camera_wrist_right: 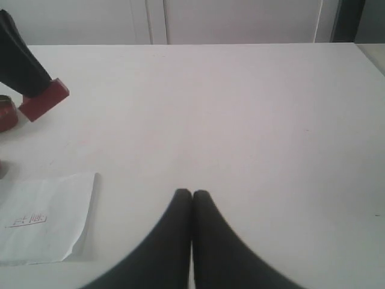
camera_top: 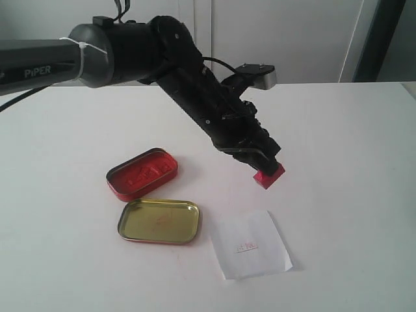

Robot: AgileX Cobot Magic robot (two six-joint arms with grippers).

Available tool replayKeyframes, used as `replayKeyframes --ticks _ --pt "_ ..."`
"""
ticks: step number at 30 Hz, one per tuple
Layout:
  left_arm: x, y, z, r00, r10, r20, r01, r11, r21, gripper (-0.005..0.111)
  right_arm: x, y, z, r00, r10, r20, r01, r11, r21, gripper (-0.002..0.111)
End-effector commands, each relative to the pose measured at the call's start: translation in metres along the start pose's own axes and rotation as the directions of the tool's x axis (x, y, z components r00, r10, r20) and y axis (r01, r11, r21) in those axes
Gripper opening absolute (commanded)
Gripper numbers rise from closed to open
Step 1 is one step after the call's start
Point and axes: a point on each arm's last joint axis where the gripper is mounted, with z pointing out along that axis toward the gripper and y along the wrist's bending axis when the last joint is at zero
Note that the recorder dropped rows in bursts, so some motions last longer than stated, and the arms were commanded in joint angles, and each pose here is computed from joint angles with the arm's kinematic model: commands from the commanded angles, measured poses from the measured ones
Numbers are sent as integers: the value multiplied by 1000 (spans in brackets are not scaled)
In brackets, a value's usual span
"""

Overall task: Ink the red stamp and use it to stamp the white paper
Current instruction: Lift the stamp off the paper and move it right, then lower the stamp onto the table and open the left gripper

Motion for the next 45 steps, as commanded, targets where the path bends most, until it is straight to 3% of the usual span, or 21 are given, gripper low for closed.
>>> replayKeyframes --ticks 1,8,18,33,45 --pt "4 9 10 999 -43 2 43 999 31 0 0 0 0 1000 1 14 -1 1000 4 0" --pt "4 34 10 975 -198 104 177 966 187 0 0 0 0 1000 1 14 -1 1000 4 0" --pt "17 59 25 953 -295 69 270 932 243 0 0 0 0 1000 1 14 -1 1000 4 0" --pt "31 78 52 939 -340 52 324 924 203 0 0 0 0 1000 1 14 -1 1000 4 0" --pt "39 89 61 967 -252 37 246 962 119 0 0 0 0 1000 1 14 -1 1000 4 0"
